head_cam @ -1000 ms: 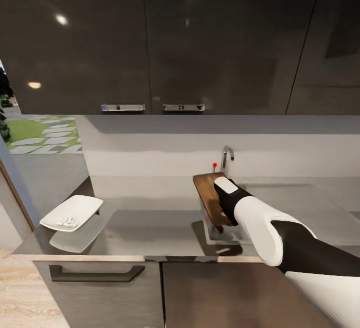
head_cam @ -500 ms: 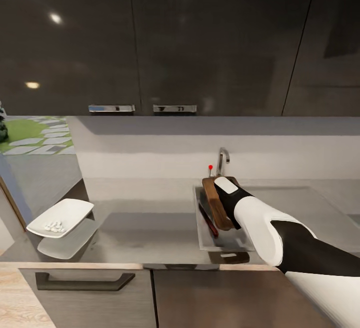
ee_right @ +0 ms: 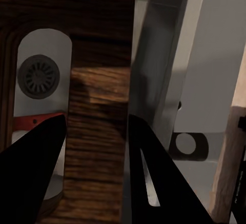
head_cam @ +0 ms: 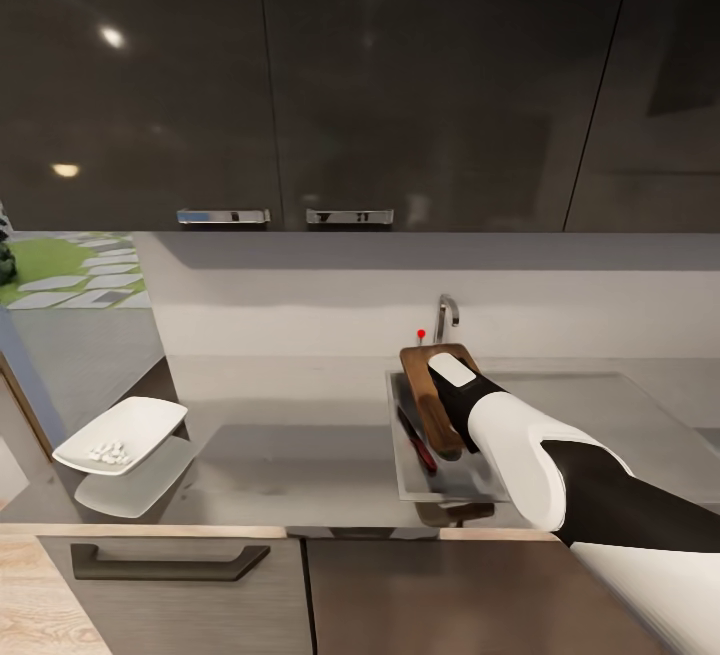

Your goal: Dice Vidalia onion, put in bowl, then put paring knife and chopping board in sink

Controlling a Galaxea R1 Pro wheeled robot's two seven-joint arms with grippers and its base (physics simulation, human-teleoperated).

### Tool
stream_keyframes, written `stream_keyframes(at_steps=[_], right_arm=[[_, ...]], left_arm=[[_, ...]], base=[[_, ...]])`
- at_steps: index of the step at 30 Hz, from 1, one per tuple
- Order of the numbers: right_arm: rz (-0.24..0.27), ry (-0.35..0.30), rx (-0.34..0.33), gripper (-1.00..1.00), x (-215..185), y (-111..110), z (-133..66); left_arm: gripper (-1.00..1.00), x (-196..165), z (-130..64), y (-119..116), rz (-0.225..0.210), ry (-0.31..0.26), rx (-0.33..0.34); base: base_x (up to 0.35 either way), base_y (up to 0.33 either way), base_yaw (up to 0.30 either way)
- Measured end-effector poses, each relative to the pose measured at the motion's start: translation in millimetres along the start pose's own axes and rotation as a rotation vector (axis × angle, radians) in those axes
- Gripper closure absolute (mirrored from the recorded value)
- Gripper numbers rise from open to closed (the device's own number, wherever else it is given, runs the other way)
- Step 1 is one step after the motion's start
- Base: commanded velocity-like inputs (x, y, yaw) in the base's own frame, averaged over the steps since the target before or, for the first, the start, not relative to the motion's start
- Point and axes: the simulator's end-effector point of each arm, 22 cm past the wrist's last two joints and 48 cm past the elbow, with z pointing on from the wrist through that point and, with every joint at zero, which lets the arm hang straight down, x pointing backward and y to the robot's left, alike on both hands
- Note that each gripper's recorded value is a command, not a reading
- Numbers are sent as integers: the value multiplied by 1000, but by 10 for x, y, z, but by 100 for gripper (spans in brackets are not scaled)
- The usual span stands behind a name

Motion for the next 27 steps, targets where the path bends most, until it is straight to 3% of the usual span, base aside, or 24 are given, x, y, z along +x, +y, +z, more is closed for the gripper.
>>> stream_keyframes(at_steps=[12, 27], right_arm=[[-2, 4, 4, 100, 18, -7, 18], [-31, 16, 51, 100, 146, -119, 204]], left_arm=[[-100, 7, 1, 8, 0, 2, -1], [-100, 96, -1, 21, 2, 25, -4]], base=[[0, 0, 0], [42, 0, 0]])
